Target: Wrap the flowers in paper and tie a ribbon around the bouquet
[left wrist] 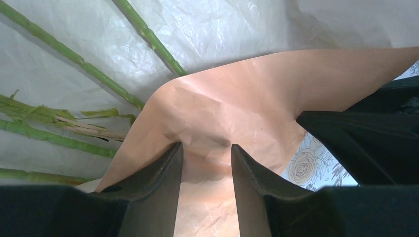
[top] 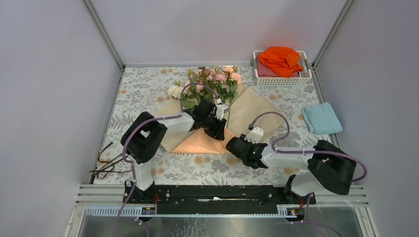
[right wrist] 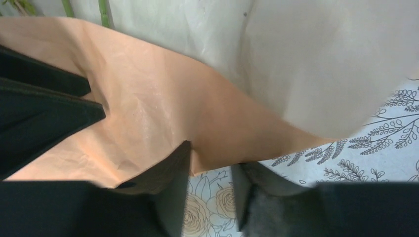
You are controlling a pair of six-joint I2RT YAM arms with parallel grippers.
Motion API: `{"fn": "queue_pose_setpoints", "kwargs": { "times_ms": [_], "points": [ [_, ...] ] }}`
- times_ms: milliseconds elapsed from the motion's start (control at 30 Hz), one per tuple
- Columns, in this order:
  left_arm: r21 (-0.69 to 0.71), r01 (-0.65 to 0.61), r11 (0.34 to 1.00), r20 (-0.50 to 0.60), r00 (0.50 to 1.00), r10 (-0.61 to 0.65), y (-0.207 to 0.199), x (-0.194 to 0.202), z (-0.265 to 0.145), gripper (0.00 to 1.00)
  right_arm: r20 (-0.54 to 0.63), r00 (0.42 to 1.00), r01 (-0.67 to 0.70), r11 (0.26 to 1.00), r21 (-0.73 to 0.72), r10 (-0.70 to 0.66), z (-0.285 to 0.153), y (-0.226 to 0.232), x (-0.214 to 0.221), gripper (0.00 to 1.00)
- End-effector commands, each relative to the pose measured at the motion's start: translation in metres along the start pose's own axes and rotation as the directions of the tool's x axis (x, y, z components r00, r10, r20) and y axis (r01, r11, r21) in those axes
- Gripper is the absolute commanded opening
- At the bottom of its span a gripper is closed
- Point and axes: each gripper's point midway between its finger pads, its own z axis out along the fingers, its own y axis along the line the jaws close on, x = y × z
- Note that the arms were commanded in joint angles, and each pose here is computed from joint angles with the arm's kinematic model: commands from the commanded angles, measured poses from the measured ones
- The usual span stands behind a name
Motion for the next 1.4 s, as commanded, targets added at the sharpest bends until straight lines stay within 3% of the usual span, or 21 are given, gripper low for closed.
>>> {"fn": "queue_pose_setpoints", "kwargs": {
  "times_ms": [0, 100, 167, 333, 467, 667, 833, 1033, 1267, 1367],
  "points": [
    [-0.091, 0.046, 0.995, -0.084, 0.995, -0.054, 0.024, 0.032, 0.006, 0.49, 0.107, 0.994, 0.030, 0.999, 0.014, -0.031, 0.001, 0.018, -0.025, 0.29],
    [-0.104, 0.046, 0.993, -0.083, 0.995, -0.055, 0.027, 0.030, 0.006, 0.48, 0.155, 0.966, 0.192, 0.977, 0.097, -0.206, -0.007, 0.024, -0.037, 0.08],
    [-0.118, 0.046, 0.992, -0.080, 0.995, -0.056, 0.031, 0.028, 0.006, 0.48, 0.211, 0.912, 0.321, 0.932, 0.167, -0.352, -0.018, 0.033, -0.049, 0.02],
    [-0.122, 0.064, 0.991, -0.072, 0.995, -0.073, 0.038, 0.025, 0.004, 0.48, 0.258, 0.726, 0.562, 0.766, 0.311, -0.638, -0.039, 0.060, -0.066, 0.00],
    [-0.115, 0.090, 0.989, -0.058, 0.994, -0.097, 0.044, 0.022, 0.000, 0.49, 0.197, 0.560, 0.756, 0.594, 0.277, -0.805, -0.028, 0.082, -0.046, 0.00],
    [-0.059, 0.112, 0.992, -0.016, 0.993, -0.113, 0.044, 0.007, -0.013, 0.52, 0.205, 0.444, 0.862, 0.478, 0.170, -0.872, -0.020, 0.102, -0.028, 0.00],
    [0.065, 0.133, 0.989, 0.033, 0.990, -0.135, 0.035, -0.016, -0.035, 0.65, 0.164, 0.288, 0.951, 0.302, 0.066, -0.944, -0.004, 0.110, 0.001, 0.00],
    [0.121, 0.161, 0.980, 0.179, 0.967, -0.181, 0.063, -0.059, -0.090, 0.81, 0.100, 0.147, 0.986, 0.153, 0.062, -0.984, 0.010, 0.105, 0.014, 0.00],
    [0.178, 0.285, 0.942, 0.298, 0.896, -0.328, 0.113, -0.084, -0.158, 0.87, 0.066, 0.071, 0.996, 0.074, 0.049, -0.995, 0.017, 0.106, 0.022, 0.00],
    [0.274, 0.295, 0.915, 0.309, 0.874, -0.374, 0.107, -0.088, -0.180, 0.90, 0.067, 0.066, 0.997, 0.069, 0.045, -0.996, 0.019, 0.106, 0.023, 0.00]
  ]
}}
